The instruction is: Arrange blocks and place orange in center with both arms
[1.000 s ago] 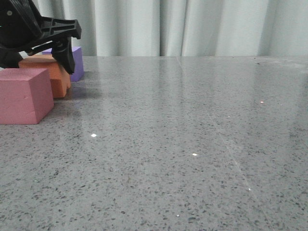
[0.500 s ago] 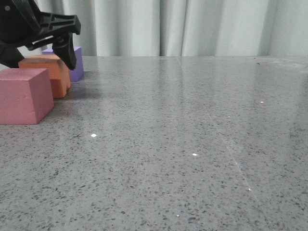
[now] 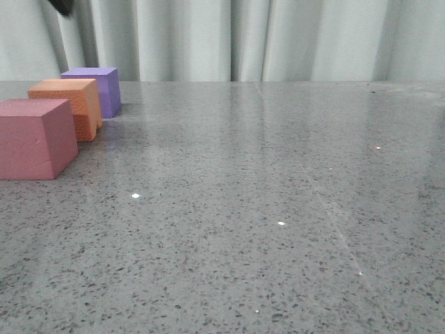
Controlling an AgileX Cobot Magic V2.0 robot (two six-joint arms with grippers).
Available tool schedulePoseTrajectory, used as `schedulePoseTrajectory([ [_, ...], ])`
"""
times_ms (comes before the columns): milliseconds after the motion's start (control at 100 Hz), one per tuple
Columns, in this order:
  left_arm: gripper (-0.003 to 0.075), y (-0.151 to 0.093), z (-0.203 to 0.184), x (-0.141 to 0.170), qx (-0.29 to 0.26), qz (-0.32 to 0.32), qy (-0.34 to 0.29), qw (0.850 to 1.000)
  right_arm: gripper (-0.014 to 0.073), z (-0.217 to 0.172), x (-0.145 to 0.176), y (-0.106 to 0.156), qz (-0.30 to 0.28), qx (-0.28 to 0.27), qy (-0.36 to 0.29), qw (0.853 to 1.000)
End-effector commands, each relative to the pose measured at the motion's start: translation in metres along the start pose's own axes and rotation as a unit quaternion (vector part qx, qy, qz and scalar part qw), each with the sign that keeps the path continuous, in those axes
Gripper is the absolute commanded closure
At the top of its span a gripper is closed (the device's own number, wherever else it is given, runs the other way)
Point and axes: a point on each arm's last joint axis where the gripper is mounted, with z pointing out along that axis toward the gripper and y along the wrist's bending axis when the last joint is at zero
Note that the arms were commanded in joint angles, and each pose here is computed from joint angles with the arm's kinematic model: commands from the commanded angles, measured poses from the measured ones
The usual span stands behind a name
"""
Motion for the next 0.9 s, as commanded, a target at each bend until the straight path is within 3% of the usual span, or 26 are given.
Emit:
schedulePoseTrajectory([
  [0,0.0146,0.003,-0.044,-0.020,0.021,0.012,-0.079,0.997,0.0714,-0.003,-0.013,0.002,-0.002,-0.006,-0.058,0.998],
  [160,0.0277,0.016,-0.083,-0.007,0.020,0.016,-0.112,0.993,0.0714,-0.003,-0.013,0.002,-0.002,-0.006,-0.058,0.998],
  [490,0.0735,0.042,-0.113,0.065,0.043,0.029,-0.146,0.988,0.0714,-0.003,-0.013,0.002,-0.002,-0.006,-0.058,0.998],
  [650,0.0739,0.052,-0.114,0.103,0.059,0.046,-0.170,0.983,0.0714,-0.003,-0.013,0.002,-0.002,-0.006,-0.058,0.998],
  [890,0.0739,0.062,-0.102,0.138,0.041,0.054,-0.126,0.990,0.0714,-0.003,-0.013,0.002,-0.002,-0.006,-0.058,0.998],
])
